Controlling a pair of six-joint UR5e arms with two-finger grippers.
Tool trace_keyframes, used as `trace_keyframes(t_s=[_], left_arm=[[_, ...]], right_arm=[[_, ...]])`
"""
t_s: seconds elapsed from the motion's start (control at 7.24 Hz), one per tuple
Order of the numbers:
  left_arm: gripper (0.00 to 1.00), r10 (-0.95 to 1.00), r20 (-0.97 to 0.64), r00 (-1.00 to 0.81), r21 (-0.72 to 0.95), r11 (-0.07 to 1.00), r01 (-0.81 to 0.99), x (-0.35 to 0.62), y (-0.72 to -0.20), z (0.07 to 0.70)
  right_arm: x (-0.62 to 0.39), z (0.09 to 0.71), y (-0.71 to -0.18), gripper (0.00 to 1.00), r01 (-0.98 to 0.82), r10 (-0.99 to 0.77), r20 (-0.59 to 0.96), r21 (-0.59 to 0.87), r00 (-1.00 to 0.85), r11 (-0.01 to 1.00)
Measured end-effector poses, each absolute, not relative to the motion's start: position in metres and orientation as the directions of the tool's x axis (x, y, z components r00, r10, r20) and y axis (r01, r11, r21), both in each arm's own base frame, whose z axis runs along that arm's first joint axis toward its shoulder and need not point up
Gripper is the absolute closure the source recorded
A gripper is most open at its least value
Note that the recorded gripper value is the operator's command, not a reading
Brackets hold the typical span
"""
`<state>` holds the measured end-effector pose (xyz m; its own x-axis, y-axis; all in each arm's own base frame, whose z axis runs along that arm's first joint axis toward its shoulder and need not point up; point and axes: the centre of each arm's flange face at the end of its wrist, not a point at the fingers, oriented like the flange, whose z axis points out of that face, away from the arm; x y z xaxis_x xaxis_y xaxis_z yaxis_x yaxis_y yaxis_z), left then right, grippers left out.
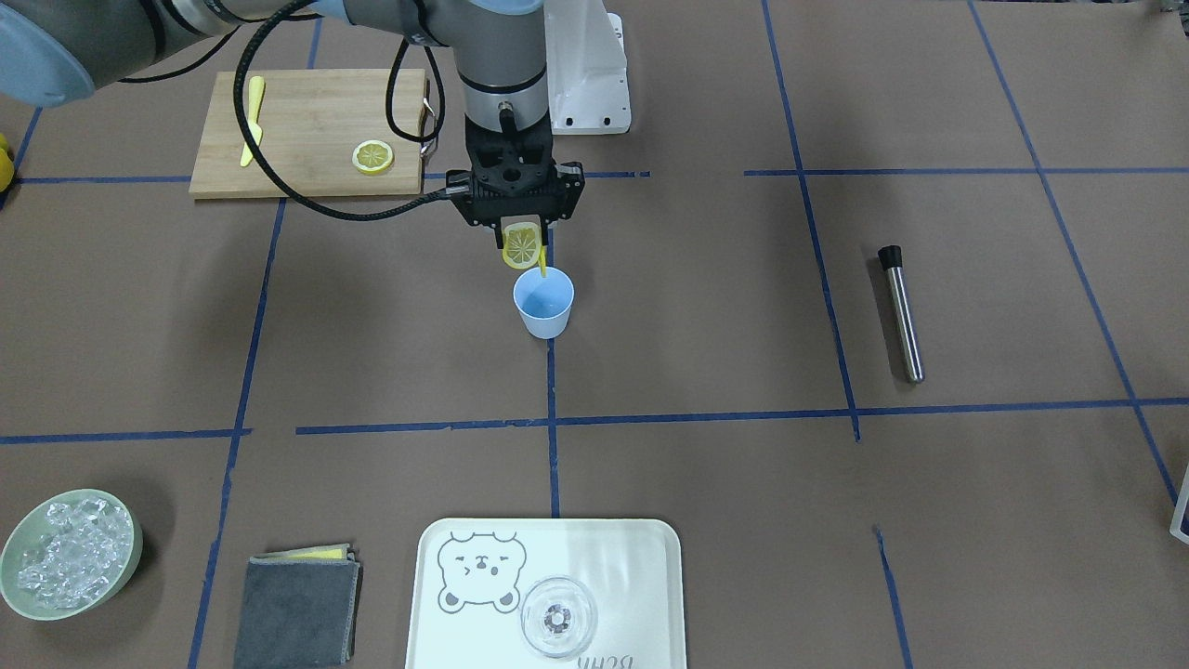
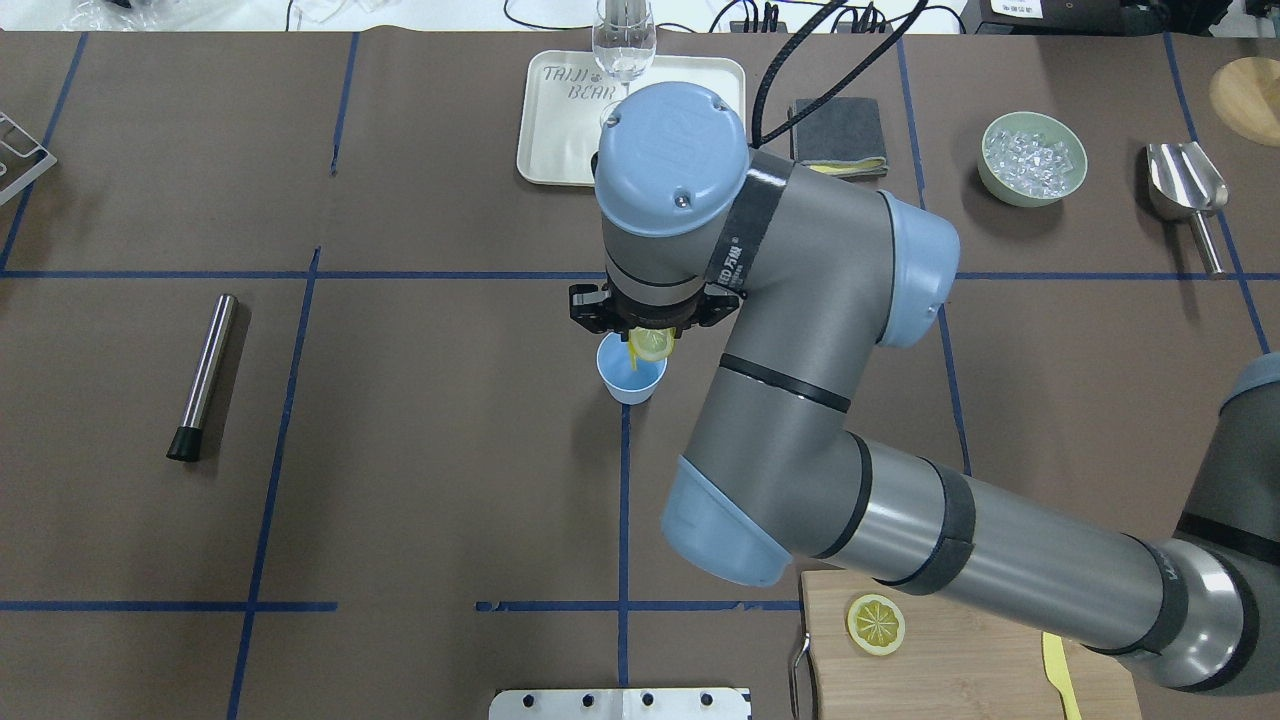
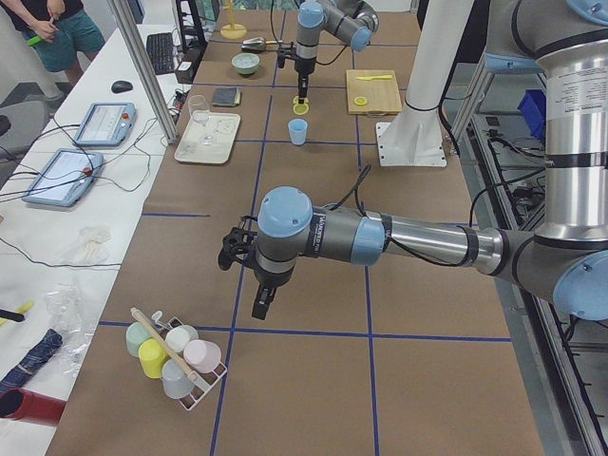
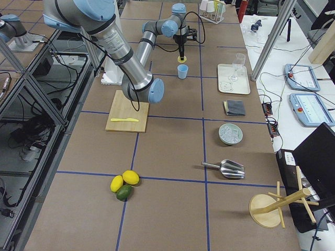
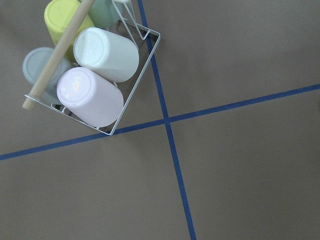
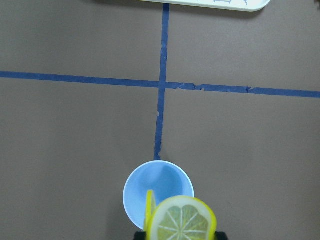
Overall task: Squeeze lemon into cup
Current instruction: 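Lower the lemon slice into the blue cup and release it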
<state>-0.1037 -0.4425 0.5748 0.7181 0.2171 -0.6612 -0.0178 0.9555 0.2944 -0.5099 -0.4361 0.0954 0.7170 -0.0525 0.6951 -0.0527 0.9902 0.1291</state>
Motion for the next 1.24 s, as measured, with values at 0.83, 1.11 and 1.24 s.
trace_keyframes(t_s=[0.83,1.11,1.24], left_arm=[[0.00,0.218,-0.661,0.718,0.295,0.955,-0.018,-0.104,-0.442,0.575],[0.00,0.218,-0.661,0.718,0.296,0.955,-0.018,-0.104,-0.442,0.574],[0.00,0.218,-0.661,0.718,0.296,0.955,-0.018,-0.104,-0.442,0.574]], right_arm=[[-0.532,0.100,-0.451,0.47,-0.059,-0.038,0.684,0.119,0.729,0.991],[-0.544,0.110,-0.458,0.46,-0.060,-0.038,0.683,0.119,0.729,0.991],[-0.548,0.111,-0.456,0.46,-0.056,-0.040,0.683,0.118,0.729,0.991]])
